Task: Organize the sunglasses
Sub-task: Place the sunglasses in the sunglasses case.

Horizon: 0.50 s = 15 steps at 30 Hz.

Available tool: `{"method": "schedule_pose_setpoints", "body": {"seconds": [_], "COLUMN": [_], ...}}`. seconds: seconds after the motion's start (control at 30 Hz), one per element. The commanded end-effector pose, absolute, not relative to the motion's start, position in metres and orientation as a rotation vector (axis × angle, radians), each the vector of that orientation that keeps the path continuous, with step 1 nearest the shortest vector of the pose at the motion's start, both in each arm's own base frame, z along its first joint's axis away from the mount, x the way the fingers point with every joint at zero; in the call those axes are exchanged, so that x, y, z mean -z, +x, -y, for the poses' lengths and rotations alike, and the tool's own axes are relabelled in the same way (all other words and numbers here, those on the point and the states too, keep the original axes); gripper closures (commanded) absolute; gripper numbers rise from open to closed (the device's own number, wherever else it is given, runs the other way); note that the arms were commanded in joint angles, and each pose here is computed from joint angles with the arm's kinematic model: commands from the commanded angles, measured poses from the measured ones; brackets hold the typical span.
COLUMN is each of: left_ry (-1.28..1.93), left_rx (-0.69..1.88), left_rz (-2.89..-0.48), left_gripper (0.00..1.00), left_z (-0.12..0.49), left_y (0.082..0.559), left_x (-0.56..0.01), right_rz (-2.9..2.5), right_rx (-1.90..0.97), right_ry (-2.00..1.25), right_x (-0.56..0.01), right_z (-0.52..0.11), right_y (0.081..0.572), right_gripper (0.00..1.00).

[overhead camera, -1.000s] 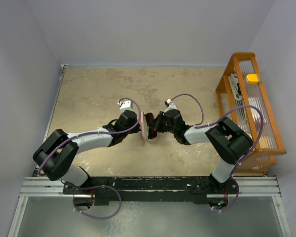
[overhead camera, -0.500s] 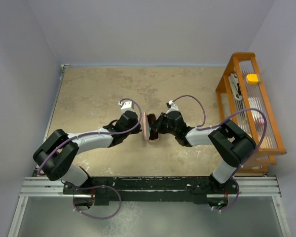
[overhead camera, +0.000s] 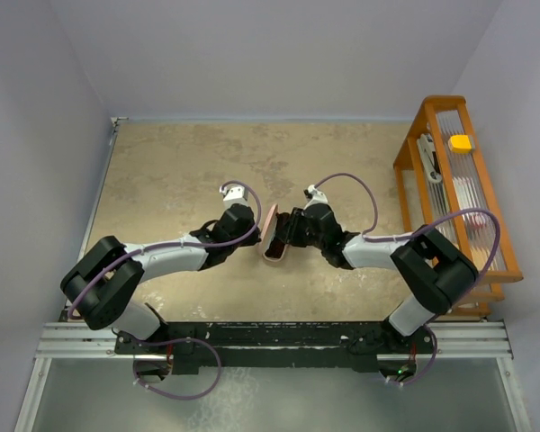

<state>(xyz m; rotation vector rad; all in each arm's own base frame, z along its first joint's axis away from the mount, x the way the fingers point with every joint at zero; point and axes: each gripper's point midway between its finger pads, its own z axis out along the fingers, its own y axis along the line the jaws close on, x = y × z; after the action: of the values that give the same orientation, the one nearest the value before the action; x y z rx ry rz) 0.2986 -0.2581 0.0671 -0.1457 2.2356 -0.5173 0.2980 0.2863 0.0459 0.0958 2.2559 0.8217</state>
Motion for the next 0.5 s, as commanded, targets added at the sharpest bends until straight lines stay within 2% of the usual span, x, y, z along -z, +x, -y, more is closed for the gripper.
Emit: {"method": "schedule_pose_setpoints", "body": {"seconds": [0.0,0.47], "left_ry": [-0.163,-0.151], "left_rx": [0.583,0.587], "left_rz": [-2.152,-2.148], "left_gripper": [1.00,1.00], "left_z": [0.271,0.275], "left_y": [0.310,0.312], "left_x": [-0.095,-0.097], "right_rz": [-2.220,-2.191], "right_rx": [-0.755,-0.674], "right_ry": [0.063,0.057], "right_x": [-0.061,-0.080], "right_z": [-0.279,-0.254], "right_y": [0.303,0.294], "right_gripper": [0.68,0.69]}}
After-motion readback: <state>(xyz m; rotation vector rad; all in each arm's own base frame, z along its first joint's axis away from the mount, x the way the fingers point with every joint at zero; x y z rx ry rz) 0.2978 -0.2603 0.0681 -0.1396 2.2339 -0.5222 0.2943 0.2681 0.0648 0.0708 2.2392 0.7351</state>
